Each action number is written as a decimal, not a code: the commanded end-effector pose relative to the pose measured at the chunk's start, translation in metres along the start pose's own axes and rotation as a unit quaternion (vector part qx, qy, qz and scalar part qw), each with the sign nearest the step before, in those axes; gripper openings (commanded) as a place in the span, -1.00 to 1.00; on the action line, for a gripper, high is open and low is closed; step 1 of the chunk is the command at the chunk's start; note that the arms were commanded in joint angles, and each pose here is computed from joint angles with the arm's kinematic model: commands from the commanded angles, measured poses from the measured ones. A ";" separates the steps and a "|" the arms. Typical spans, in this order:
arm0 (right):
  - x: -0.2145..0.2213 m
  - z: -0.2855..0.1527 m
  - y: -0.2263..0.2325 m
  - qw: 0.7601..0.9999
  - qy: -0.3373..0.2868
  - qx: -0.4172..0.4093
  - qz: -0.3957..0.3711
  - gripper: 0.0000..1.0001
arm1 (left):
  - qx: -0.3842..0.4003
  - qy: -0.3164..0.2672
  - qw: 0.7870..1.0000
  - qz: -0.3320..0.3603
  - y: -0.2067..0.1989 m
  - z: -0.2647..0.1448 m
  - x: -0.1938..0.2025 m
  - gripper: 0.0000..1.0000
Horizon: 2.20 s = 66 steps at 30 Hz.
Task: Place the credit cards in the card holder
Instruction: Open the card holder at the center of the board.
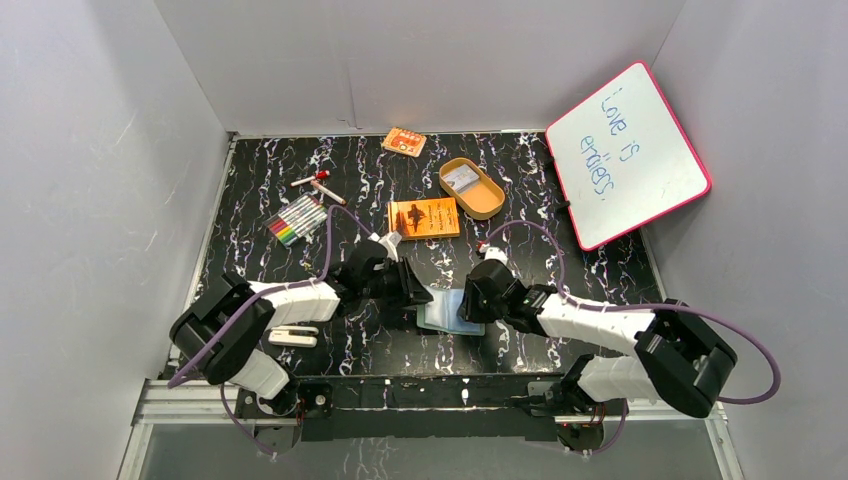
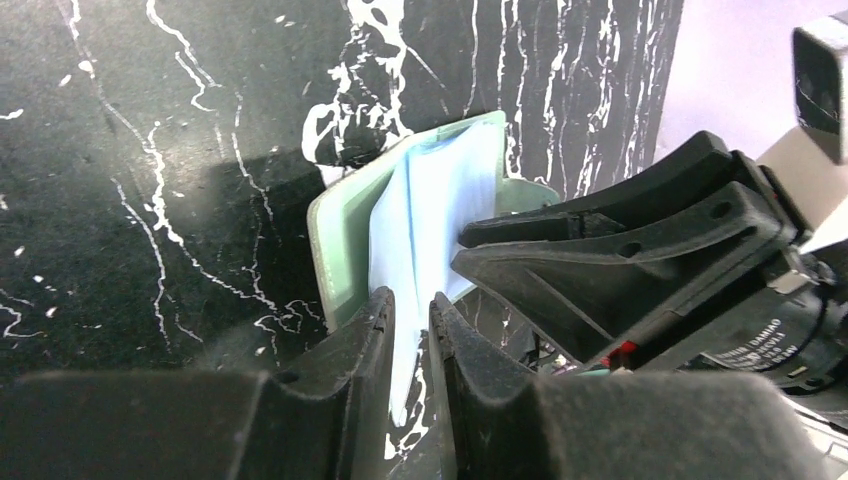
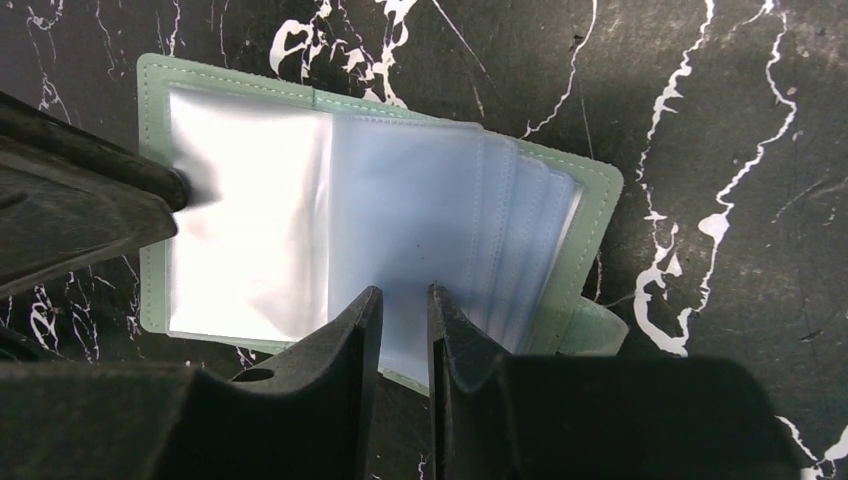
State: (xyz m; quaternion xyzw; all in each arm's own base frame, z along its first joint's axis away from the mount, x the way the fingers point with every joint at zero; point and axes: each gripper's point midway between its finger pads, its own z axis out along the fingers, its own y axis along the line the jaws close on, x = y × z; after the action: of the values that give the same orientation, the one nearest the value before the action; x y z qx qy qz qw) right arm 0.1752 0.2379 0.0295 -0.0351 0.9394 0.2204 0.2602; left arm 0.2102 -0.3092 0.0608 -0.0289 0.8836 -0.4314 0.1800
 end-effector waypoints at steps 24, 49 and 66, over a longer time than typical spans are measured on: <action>-0.030 -0.022 0.046 0.996 -0.027 -0.086 -0.013 -0.04 | -0.102 0.021 0.995 -0.005 0.078 0.012 0.031 -1.00; -0.013 -0.009 -0.025 0.999 0.001 0.015 0.046 -0.23 | -0.107 0.024 0.994 -0.005 0.082 0.011 0.033 -1.00; -0.008 -0.007 -0.034 0.999 0.011 0.033 0.038 -0.31 | -0.107 0.025 0.994 -0.007 0.082 0.011 0.034 -1.00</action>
State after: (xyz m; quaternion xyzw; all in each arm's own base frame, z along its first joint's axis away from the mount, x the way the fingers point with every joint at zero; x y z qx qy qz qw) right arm 0.1839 0.2055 0.0297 0.0136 0.9480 0.2049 0.2433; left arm 0.2063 -0.2993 0.0186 -0.0325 0.8972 -0.4042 0.1751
